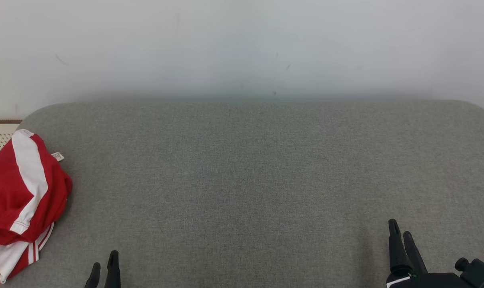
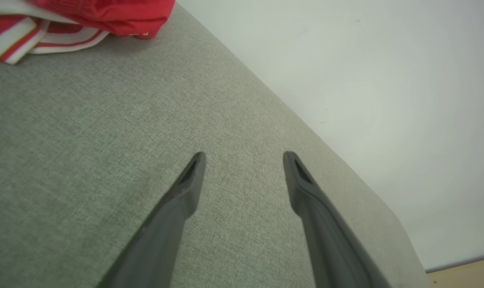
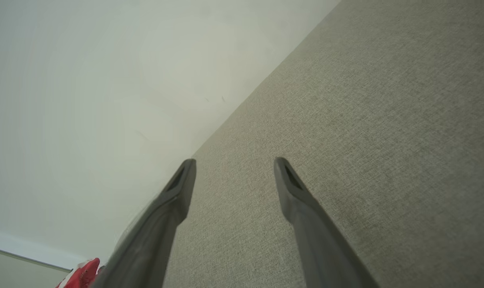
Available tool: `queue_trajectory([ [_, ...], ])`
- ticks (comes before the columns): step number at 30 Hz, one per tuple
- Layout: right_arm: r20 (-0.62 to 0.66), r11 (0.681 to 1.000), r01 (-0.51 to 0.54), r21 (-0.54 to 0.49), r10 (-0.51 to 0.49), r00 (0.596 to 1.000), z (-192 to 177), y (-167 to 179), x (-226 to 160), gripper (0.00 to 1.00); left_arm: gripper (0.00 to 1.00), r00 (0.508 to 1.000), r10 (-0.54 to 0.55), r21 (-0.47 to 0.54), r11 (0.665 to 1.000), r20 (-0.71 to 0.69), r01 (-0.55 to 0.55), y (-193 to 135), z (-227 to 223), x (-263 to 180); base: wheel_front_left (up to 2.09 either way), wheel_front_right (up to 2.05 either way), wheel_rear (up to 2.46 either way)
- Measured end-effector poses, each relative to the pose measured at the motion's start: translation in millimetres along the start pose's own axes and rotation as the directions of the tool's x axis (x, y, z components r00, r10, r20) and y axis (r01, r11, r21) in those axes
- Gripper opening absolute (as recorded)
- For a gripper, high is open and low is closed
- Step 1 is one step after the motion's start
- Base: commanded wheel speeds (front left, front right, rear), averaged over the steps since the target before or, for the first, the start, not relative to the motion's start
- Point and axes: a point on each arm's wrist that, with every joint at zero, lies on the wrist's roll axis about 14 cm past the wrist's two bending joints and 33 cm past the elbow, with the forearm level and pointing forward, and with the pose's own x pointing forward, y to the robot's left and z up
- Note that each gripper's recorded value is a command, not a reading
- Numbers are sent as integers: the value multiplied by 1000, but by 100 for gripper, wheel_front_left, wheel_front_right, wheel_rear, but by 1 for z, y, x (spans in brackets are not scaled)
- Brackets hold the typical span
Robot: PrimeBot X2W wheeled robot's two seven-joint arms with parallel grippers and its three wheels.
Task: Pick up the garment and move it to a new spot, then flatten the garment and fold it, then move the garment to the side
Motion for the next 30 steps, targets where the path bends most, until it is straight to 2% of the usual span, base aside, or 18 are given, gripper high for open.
queue_trajectory([
  [12,-23,989,-24,-149,21,1000,-5,1,2,100,100,1000,-3,153,988,18,0,-3,1,4,0,0,0],
  [22,-51,953,-65,-297,52,997,-11,5,4,100,100,1000,-10,308,951,25,1,-5,-3,5,0,0,0],
  [30,-55,922,-87,-377,71,996,-11,8,7,100,100,999,-15,388,922,33,1,-7,-4,7,0,0,0],
])
